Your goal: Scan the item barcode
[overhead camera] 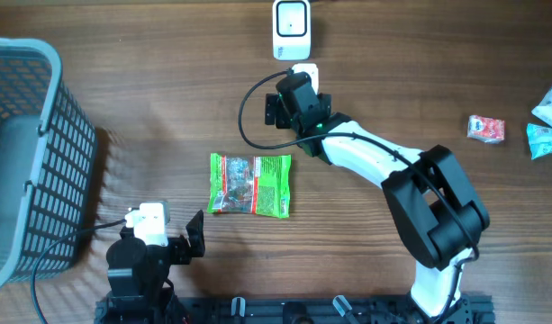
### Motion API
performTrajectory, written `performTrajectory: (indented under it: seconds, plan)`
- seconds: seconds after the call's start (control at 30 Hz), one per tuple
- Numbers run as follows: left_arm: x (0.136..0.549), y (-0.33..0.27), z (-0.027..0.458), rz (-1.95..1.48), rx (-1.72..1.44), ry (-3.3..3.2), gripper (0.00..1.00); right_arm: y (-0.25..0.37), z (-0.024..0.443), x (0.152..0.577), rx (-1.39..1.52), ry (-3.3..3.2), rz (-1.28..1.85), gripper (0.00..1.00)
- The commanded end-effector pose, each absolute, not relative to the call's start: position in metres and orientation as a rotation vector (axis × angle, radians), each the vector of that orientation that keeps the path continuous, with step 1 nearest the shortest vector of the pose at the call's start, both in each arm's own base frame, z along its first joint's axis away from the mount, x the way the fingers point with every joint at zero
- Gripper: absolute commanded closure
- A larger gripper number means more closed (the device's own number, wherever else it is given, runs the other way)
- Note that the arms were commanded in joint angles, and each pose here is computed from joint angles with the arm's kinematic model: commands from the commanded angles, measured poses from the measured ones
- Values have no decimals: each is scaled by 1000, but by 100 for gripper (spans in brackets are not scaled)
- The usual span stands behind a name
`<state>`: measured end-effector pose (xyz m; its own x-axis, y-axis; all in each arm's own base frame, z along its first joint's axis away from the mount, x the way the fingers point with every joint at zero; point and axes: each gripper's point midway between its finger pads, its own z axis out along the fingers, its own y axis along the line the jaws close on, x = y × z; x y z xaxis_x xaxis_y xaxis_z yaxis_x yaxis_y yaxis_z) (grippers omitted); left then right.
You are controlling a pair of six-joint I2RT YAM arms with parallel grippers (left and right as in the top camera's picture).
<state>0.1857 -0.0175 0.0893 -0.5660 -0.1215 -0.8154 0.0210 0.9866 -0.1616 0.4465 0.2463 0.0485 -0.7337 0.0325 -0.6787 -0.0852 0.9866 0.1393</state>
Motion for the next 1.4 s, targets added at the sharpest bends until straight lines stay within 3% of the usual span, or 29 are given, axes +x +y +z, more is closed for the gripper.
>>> performTrajectory:
  seconds: [0.0, 0.2, 0.3, 0.37, 0.43, 0.6, 0.77, 0.93, 1.17, 1.37]
  plan:
    - [186, -16, 90, -182, -73, 2160, 0, 256, 113, 427, -53, 2408, 385, 0]
    - [186, -16, 90, -182, -73, 2160, 0, 234, 289, 356, 20, 2428, 591, 0]
    - [186, -16, 90, -182, -73, 2160, 0, 220, 341, 359, 53, 2245, 598, 0]
    - [186, -16, 90, -182, -73, 2160, 0, 210, 352, 367, 159, 2188, 581, 1]
    - [186, -16, 90, -182, -73, 2161, 0, 216, 327, 376, 193, 2264, 598, 0]
    - [186, -16, 90, -182, -73, 2160, 0, 248, 207, 427, 277, 2612, 565, 1]
    - [186, -16, 90, -182, -73, 2160, 0, 267, 141, 466, 319, 2815, 424, 1]
    - [186, -16, 90, -182, -73, 2160, 0, 275, 85, 470, 383, 2932, 384, 1]
    - [186, -16, 90, -182, -73, 2160, 0, 248, 55, 461, 476, 3015, 239, 1]
    - [186, -16, 90, -182, -73, 2161, 0, 257, 78, 467, 338, 2997, 351, 1]
